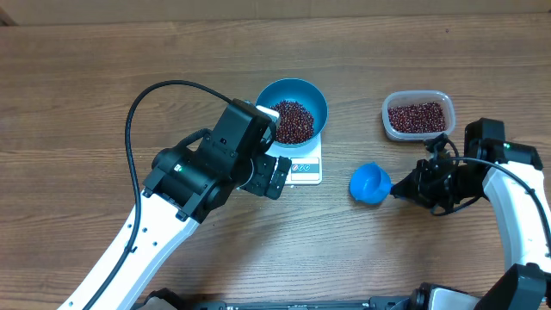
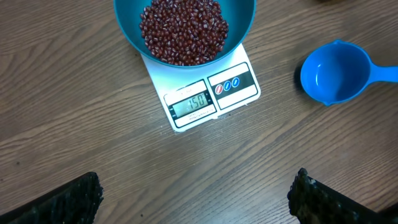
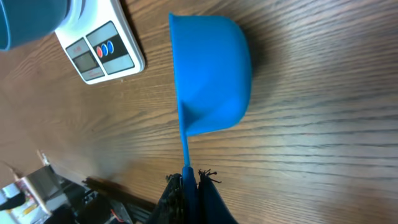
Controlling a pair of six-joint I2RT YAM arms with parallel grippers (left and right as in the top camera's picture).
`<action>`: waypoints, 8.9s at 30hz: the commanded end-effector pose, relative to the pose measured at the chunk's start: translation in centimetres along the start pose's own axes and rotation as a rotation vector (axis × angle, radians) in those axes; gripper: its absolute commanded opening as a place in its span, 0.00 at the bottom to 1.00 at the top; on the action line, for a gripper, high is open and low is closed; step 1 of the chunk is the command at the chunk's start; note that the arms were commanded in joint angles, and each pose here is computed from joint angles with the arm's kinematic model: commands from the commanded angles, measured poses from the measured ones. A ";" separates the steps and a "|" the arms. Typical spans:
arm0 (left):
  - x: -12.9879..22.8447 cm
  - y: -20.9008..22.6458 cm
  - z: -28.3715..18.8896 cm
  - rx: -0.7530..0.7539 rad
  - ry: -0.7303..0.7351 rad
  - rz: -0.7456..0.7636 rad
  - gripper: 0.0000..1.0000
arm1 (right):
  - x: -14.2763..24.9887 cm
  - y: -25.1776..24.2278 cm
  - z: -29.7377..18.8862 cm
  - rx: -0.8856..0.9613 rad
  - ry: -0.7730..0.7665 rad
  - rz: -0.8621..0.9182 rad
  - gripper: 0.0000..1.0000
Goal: Scoop item into bowl and weigh 150g on scale
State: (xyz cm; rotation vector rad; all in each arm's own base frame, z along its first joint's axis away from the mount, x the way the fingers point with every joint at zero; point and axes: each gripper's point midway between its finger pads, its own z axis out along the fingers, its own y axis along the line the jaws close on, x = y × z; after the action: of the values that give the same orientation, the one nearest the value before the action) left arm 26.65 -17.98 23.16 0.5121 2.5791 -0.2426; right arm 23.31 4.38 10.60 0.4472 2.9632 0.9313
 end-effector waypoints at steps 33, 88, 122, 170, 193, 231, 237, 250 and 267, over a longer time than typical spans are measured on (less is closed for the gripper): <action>-0.1 0.1 -0.2 0.002 -0.007 -0.015 1.00 | -1.7 6.9 -10.7 0.223 -0.359 -0.322 0.82; -0.1 0.1 -0.2 0.002 -0.007 -0.016 1.00 | 2.2 11.9 -6.8 0.267 -0.297 -0.923 1.00; -0.1 0.1 -0.2 0.002 -0.007 -0.015 1.00 | 1.4 6.1 -6.3 0.118 -1.360 -1.046 1.00; -0.1 0.1 -0.2 0.002 -0.007 -0.015 1.00 | 0.2 4.7 -5.0 0.088 -1.388 -0.945 1.00; 0.7 2.9 -4.3 -0.080 -0.161 -0.046 1.00 | 0.2 4.7 -5.0 0.088 -1.388 -0.945 1.00; 9.1 15.1 -1.8 -0.072 -1.197 -0.647 1.00 | 0.2 4.7 -5.0 0.088 -1.388 -0.945 1.00; 9.7 15.6 -1.0 -0.124 -1.159 -0.637 0.99 | 0.2 4.7 -5.0 0.088 -1.388 -0.945 1.00; 10.8 15.5 1.0 -0.170 -1.054 -0.576 1.00 | 0.2 4.7 -5.0 0.088 -1.388 -0.945 1.00; 10.8 15.5 1.0 -0.170 -1.054 -0.576 1.00 | 0.2 4.7 -5.0 0.088 -1.388 -0.945 1.00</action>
State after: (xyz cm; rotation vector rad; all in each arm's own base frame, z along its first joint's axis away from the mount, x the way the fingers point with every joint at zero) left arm 24.61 -0.91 15.71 -0.3901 1.6145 -0.3822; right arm 23.94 5.49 17.61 -0.2704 1.5587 0.1655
